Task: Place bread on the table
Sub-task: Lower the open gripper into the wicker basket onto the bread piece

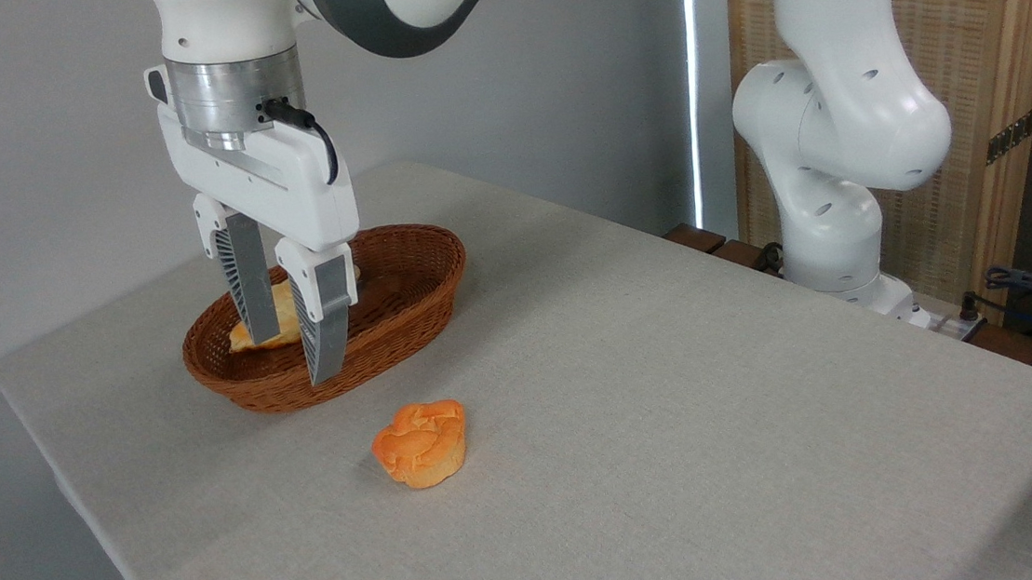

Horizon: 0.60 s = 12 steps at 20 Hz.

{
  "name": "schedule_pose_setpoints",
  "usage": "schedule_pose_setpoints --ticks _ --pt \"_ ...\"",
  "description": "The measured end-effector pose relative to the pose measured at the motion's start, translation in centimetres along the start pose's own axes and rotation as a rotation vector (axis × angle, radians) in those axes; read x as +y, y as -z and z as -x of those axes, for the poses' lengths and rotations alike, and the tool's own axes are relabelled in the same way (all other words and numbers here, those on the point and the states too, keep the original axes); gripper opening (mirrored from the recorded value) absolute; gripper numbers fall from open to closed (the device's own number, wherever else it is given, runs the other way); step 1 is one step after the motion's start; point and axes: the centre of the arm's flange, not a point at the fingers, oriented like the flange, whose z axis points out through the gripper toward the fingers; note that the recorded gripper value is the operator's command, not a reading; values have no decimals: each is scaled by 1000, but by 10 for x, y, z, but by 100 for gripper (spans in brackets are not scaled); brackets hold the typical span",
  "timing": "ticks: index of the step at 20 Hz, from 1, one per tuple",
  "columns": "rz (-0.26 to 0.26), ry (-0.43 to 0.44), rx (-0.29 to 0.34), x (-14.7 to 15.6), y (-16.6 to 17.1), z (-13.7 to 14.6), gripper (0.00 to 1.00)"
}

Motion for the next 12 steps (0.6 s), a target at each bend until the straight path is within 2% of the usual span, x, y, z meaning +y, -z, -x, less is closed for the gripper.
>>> schedule_pose_setpoints --ticks 1,3,4,8,12 --pt "1 -2 -1 1 0 0 100" --pt "-2 -111 -3 3 0 -2 100" --pt "-2 -137 -3 5 -1 -3 100" --pt "10 -140 -18 10 -2 -3 100" --pt "11 -108 -20 10 -3 -3 100"
